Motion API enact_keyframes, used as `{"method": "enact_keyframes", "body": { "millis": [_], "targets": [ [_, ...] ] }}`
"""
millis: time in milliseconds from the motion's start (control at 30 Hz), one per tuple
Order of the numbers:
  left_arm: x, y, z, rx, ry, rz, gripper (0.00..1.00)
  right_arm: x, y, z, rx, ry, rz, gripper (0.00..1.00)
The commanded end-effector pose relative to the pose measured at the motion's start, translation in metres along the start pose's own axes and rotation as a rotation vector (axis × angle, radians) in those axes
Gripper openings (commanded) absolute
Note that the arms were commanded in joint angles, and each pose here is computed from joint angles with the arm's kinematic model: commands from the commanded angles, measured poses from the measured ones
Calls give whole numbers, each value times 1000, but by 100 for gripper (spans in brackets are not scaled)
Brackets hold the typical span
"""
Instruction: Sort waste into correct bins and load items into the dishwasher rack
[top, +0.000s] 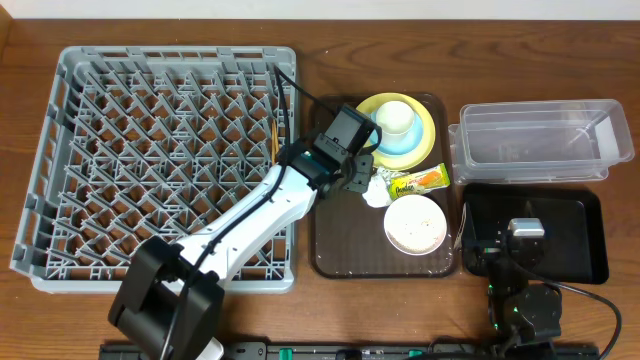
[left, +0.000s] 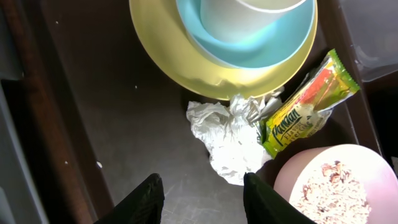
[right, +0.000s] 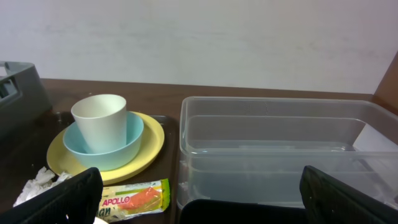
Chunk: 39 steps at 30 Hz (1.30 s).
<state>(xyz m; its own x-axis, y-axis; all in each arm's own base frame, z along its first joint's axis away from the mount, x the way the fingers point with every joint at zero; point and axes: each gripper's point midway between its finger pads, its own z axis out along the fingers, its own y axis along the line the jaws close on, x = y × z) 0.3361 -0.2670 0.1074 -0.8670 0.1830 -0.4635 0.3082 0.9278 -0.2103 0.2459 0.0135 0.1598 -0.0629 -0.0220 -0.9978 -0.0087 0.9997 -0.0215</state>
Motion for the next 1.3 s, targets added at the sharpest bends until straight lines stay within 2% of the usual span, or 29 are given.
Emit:
{"method": "enact_keyframes", "body": {
  "millis": [0, 367, 833, 1267],
  "targets": [
    [3, 1, 4, -4, 7, 11, 45, 2, -2, 0, 7, 6, -5, 99],
    [-3, 8, 11, -46, -18, 11, 44, 2, -2, 0, 7, 6, -5, 99],
    [-30, 9, 63, -41, -130, -3, 43, 2, -2, 0, 7, 6, -5, 99],
    [-21, 23, 87, -71, -94, -16, 39, 2, -2, 0, 7, 6, -5, 99]
  ]
}}
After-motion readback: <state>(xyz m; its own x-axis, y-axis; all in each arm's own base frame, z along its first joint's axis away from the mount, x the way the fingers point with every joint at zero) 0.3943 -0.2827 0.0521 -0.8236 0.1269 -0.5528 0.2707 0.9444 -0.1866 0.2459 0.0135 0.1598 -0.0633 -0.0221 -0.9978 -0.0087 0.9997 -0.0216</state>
